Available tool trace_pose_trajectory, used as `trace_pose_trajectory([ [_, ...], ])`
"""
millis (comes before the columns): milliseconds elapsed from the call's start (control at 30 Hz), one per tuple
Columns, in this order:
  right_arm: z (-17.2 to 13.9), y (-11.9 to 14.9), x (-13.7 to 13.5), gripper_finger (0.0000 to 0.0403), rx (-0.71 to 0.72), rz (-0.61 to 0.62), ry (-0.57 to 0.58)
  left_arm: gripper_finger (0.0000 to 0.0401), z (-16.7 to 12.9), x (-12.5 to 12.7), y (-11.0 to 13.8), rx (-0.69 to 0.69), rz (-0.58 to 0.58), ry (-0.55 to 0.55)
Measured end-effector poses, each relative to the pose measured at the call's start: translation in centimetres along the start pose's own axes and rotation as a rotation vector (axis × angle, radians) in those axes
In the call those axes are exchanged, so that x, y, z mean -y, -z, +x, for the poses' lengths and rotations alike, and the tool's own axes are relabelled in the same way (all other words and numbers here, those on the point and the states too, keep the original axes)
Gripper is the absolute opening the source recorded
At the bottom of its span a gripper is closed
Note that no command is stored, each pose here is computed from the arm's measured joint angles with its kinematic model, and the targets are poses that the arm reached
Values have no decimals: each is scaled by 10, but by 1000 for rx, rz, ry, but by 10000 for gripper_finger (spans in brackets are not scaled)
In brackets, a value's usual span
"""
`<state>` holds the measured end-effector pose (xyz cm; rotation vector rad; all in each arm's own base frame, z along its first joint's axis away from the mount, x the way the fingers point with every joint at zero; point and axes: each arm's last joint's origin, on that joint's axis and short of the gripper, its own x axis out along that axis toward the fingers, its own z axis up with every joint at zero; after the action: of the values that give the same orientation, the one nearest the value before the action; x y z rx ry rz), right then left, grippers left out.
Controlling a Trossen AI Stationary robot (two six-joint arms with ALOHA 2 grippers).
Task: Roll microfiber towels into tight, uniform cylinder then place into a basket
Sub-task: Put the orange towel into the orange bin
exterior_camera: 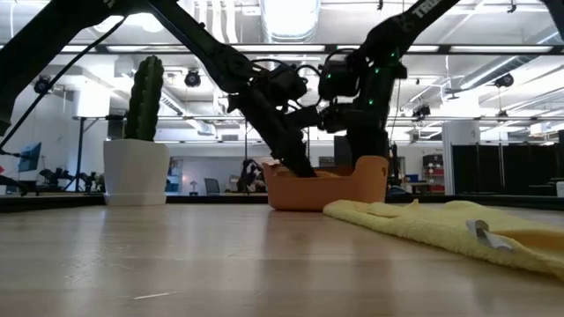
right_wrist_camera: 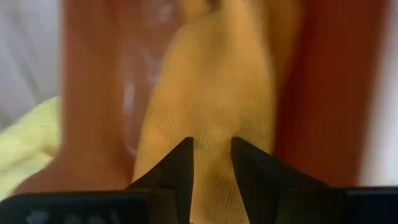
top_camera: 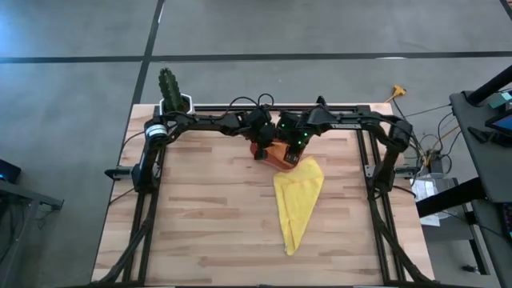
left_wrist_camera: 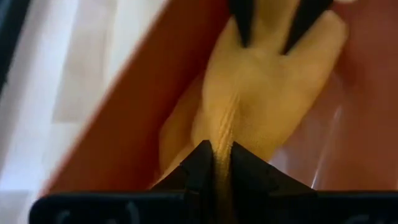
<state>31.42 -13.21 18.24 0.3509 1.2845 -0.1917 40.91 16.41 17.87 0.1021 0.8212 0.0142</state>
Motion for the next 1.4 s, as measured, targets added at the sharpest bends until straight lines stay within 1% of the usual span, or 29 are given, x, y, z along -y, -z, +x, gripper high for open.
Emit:
trace_pose_trajectory([
  [100,12,-2,-3,92,-12,-5,-93,33,0,-1,3,-21,19,3],
  [267,22,-1,-2,74,-41,17,-105,33,-1,-4,5,-30,9,-10],
  [400,8,-1,-4,58,-7,44,-101,34,-1,-4,5,-34,6,-9],
  [533,-9,-2,-7,46,57,3,-91,34,-2,-4,5,-35,5,-13],
  [633,-18,-1,-8,44,72,-5,-74,34,-2,-4,5,-36,5,-13],
  [800,-40,3,-12,44,122,19,-75,38,-12,-5,0,-15,6,-10],
  [900,-52,5,-15,44,157,31,-77,60,-13,-5,-1,-4,6,9],
  [1033,-65,7,-17,45,199,85,-85,111,-16,-5,-2,-1,1,4],
  [1100,-68,6,-18,44,219,126,-119,137,-17,-6,-3,-10,-15,-19],
  [1167,-69,4,-20,44,235,170,-178,157,-19,-6,-3,-16,-18,-42],
  [1267,-68,3,-24,45,234,175,-229,177,-25,-7,-5,-29,-18,-79],
  [1400,-67,1,-30,47,248,143,-258,185,-42,-7,-8,-56,-16,-115],
])
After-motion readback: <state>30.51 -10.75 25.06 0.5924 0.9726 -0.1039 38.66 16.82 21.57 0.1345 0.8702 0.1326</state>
